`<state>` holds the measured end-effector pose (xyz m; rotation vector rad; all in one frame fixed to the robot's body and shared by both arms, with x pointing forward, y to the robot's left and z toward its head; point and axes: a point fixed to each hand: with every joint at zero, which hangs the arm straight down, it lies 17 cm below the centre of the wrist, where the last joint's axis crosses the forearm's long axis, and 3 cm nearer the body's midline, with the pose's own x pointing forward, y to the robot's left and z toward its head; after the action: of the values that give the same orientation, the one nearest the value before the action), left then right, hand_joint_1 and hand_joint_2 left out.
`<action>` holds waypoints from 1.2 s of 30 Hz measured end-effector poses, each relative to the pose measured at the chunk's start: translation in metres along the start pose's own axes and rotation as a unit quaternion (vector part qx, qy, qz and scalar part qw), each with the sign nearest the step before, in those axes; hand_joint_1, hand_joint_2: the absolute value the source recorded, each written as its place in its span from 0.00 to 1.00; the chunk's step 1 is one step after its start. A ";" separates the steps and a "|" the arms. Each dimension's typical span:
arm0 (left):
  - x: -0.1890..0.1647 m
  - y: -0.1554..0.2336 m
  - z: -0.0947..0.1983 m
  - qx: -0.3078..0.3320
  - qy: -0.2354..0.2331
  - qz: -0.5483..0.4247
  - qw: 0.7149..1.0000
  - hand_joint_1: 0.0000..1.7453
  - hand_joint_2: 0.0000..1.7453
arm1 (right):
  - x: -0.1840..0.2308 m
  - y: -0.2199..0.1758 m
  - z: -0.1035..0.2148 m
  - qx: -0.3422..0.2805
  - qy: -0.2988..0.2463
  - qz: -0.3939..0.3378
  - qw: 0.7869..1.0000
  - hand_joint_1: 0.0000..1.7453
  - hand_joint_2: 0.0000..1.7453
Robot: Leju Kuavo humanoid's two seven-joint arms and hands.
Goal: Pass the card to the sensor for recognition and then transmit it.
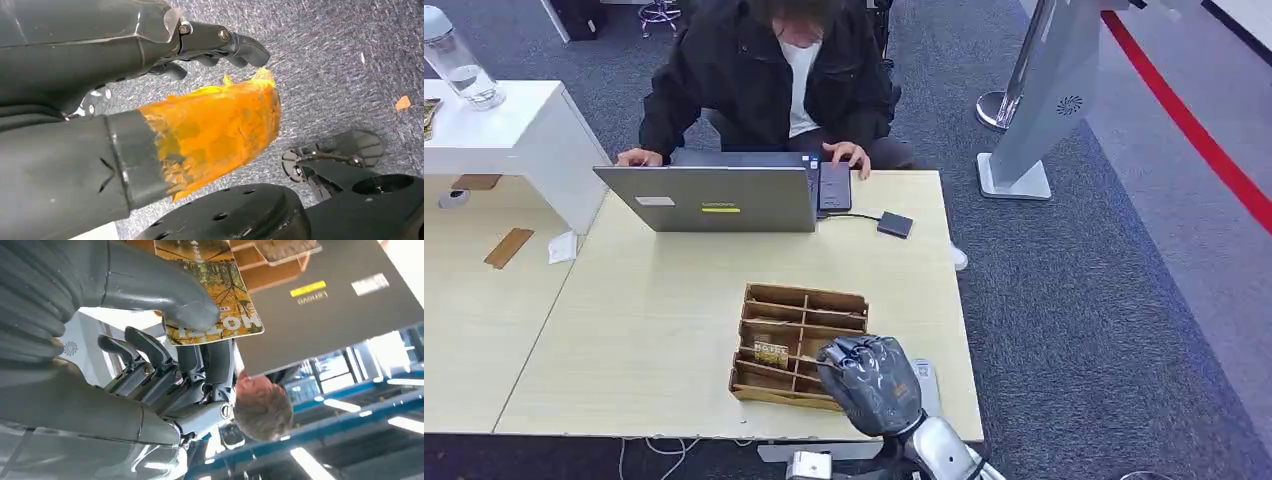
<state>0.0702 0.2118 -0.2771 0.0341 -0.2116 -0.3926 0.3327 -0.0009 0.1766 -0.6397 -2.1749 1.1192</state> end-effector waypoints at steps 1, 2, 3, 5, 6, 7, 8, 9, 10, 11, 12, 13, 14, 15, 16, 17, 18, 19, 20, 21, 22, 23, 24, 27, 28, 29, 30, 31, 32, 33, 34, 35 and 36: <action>0.000 0.000 0.000 0.000 0.000 0.000 1.000 0.00 0.00 | 0.001 -0.004 -0.001 -0.005 -0.002 -0.001 1.000 1.00 1.00; 0.000 0.000 0.000 0.000 0.000 0.000 1.000 0.00 0.00 | 0.002 -0.007 -0.001 -0.009 -0.002 -0.004 1.000 1.00 1.00; 0.000 0.000 0.000 0.000 -0.001 0.000 1.000 0.00 0.00 | 0.002 -0.009 -0.001 -0.013 -0.003 -0.005 1.000 1.00 1.00; 0.000 0.000 0.000 0.000 -0.002 0.000 1.000 0.00 0.00 | 0.003 -0.016 -0.002 -0.024 -0.005 -0.008 1.000 1.00 1.00; 0.001 0.000 0.000 0.000 -0.002 0.000 1.000 0.00 0.00 | 0.003 -0.018 -0.002 -0.027 -0.006 -0.008 1.000 1.00 1.00; 0.001 0.000 0.000 0.000 -0.002 0.000 1.000 0.00 0.00 | 0.003 -0.020 -0.003 -0.030 -0.006 -0.009 0.999 1.00 1.00; 0.001 0.000 0.000 0.000 -0.003 0.000 1.000 0.00 0.00 | 0.004 -0.021 -0.003 -0.032 -0.006 -0.010 0.999 1.00 1.00; 0.001 0.000 0.000 0.000 -0.003 0.000 1.000 0.00 0.00 | 0.004 -0.023 -0.003 -0.034 -0.006 -0.010 0.999 1.00 1.00; 0.001 0.000 0.000 0.000 -0.003 0.000 1.000 0.00 0.00 | 0.004 -0.024 -0.003 -0.035 -0.007 -0.010 0.999 1.00 1.00; 0.001 0.000 0.000 0.000 -0.003 0.000 1.000 0.00 0.00 | 0.004 -0.026 -0.003 -0.037 -0.008 -0.010 0.999 1.00 1.00; 0.001 0.000 0.000 0.000 -0.003 0.000 1.000 0.00 0.00 | 0.005 -0.028 -0.003 -0.041 -0.009 -0.011 0.999 1.00 1.00; 0.001 0.000 0.000 0.001 -0.003 0.000 1.000 0.00 0.00 | 0.006 -0.031 -0.003 -0.048 -0.012 -0.012 0.999 1.00 1.00; 0.001 0.000 0.000 0.001 -0.003 0.000 1.000 0.00 0.00 | 0.008 -0.035 -0.003 -0.054 -0.014 -0.012 0.998 1.00 1.00; 0.001 0.000 0.000 0.001 -0.003 0.000 1.000 0.00 0.00 | 0.009 -0.038 -0.003 -0.060 -0.016 -0.013 0.998 1.00 1.00; 0.001 0.000 0.000 0.001 -0.003 0.000 1.000 0.00 0.00 | 0.010 -0.043 -0.004 -0.067 -0.018 -0.014 0.997 1.00 1.00; 0.001 0.000 0.000 0.001 -0.003 0.000 1.000 0.00 0.00 | 0.011 -0.047 -0.004 -0.075 -0.021 -0.014 0.997 1.00 1.00; 0.001 0.001 0.000 0.001 -0.003 0.000 1.000 0.00 0.00 | 0.013 -0.052 -0.004 -0.083 -0.023 -0.015 0.996 1.00 1.00; 0.001 0.001 0.000 0.001 -0.003 0.000 1.000 0.00 0.00 | 0.014 -0.056 -0.005 -0.090 -0.025 -0.015 0.996 1.00 1.00; 0.001 0.001 0.000 0.001 -0.003 0.000 1.000 0.00 0.00 | 0.015 -0.061 -0.006 -0.098 -0.026 -0.015 0.995 1.00 1.00; 0.001 0.001 0.000 0.001 -0.003 0.000 1.000 0.00 0.00 | 0.015 -0.064 -0.006 -0.103 -0.028 -0.015 0.994 1.00 1.00; 0.001 0.000 0.000 0.001 -0.003 0.000 1.000 0.00 0.00 | 0.016 -0.067 -0.007 -0.108 -0.030 -0.015 0.994 1.00 1.00; 0.001 0.000 0.000 0.001 -0.004 0.000 1.000 0.00 0.00 | 0.017 -0.070 -0.007 -0.111 -0.032 -0.015 0.993 1.00 1.00; 0.001 0.000 0.000 0.001 -0.004 -0.001 1.000 0.00 0.00 | 0.017 -0.072 -0.008 -0.114 -0.032 -0.014 0.993 1.00 1.00; 0.001 0.000 0.000 0.001 -0.004 -0.003 1.000 0.00 0.00 | 0.016 -0.079 -0.011 -0.123 -0.033 -0.013 0.992 1.00 1.00; 0.001 0.000 0.000 0.001 -0.004 -0.003 1.000 0.00 0.00 | 0.015 -0.081 -0.013 -0.125 -0.034 -0.010 0.991 1.00 1.00; 0.001 0.000 0.000 0.000 -0.004 -0.004 1.000 0.00 0.00 | 0.014 -0.083 -0.015 -0.128 -0.035 -0.008 0.991 1.00 1.00; 0.001 0.000 0.000 0.000 -0.004 -0.005 1.000 0.00 0.00 | 0.013 -0.086 -0.017 -0.131 -0.036 -0.006 0.991 1.00 1.00; 0.001 0.000 0.000 0.000 -0.004 -0.006 1.000 0.00 0.00 | 0.012 -0.088 -0.019 -0.133 -0.037 -0.004 0.990 1.00 1.00; 0.001 0.000 0.000 0.000 -0.005 -0.008 1.000 0.00 0.00 | 0.010 -0.090 -0.022 -0.136 -0.038 -0.003 0.990 1.00 1.00; 0.001 0.000 0.000 -0.001 -0.005 -0.009 1.000 0.00 0.00 | 0.008 -0.092 -0.024 -0.139 -0.035 -0.004 0.990 1.00 1.00; 0.001 0.000 0.000 -0.001 -0.005 -0.010 1.000 0.00 0.00 | 0.006 -0.094 -0.027 -0.141 -0.033 -0.005 0.989 1.00 1.00; 0.001 0.000 0.000 -0.001 -0.005 -0.012 1.000 0.00 0.00 | 0.003 -0.096 -0.030 -0.143 -0.031 -0.007 0.989 1.00 1.00; 0.001 0.000 0.000 -0.001 -0.005 -0.013 1.000 0.00 0.00 | 0.001 -0.098 -0.033 -0.145 -0.030 -0.007 0.989 1.00 1.00</action>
<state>0.0713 0.2109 -0.2768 0.0321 -0.2212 -0.4188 0.3410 -0.0343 0.2742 -0.7218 -2.4130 0.8304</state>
